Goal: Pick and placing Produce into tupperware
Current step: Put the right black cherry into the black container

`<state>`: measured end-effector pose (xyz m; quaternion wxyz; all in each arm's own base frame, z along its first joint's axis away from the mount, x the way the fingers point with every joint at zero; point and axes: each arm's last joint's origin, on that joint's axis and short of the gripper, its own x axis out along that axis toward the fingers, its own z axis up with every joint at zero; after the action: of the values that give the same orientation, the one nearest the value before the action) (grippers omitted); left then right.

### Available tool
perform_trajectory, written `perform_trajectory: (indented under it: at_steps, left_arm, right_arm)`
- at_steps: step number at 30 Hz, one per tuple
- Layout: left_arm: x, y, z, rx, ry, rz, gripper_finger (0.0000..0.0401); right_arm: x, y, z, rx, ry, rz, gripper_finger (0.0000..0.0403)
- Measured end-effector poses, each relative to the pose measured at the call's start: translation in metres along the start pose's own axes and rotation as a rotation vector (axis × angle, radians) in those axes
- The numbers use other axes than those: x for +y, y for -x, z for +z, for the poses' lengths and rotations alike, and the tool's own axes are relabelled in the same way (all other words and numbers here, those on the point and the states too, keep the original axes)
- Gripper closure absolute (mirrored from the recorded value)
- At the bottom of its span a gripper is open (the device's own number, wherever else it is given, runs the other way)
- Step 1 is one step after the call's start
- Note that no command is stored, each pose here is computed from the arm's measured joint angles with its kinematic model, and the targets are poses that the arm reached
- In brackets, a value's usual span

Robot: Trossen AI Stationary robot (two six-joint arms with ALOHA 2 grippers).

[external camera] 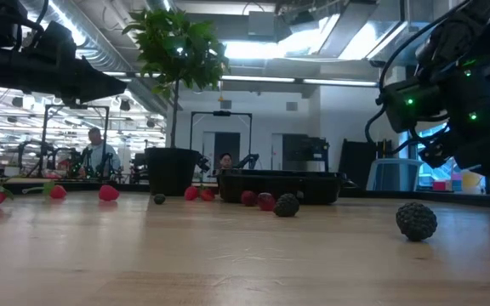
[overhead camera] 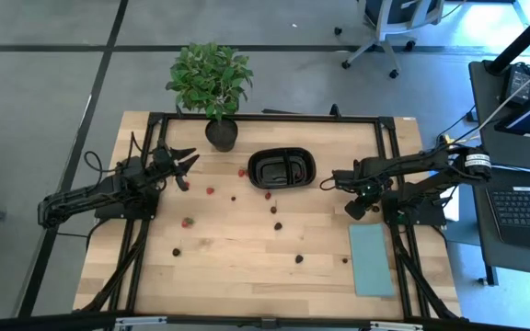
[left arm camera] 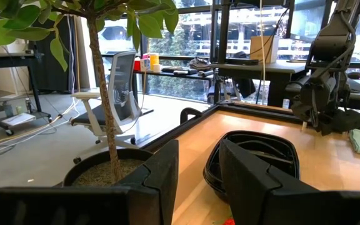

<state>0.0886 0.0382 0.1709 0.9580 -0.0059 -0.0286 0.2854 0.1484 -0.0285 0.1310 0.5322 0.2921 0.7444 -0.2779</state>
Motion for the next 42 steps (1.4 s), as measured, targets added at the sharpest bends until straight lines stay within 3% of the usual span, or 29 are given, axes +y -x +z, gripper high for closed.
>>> perform_trajectory:
  at_steps: [17, 29, 37, 42]
  left_arm:
    - [0.0, 0.0, 0.0, 0.0, 0.0, 0.0, 0.0291]
    - [0.0, 0.0, 0.0, 0.0, 0.0, 0.0, 0.0291]
    - [0.0, 0.0, 0.0, 0.0, 0.0, 0.0, 0.0291]
    - [0.0, 0.0, 0.0, 0.0, 0.0, 0.0, 0.0291]
  right_arm:
    - [0.003, -0.01, 0.006, 0.065, 0.011, -0.048, 0.0307]
    - [0.003, -0.011, 0.006, 0.058, 0.052, -0.065, 0.0395]
    - [0.003, -0.007, 0.008, 0.038, 0.054, -0.078, 0.0398]
    - [0.012, 0.013, 0.019, -0.058, 0.099, -0.053, 0.0399]
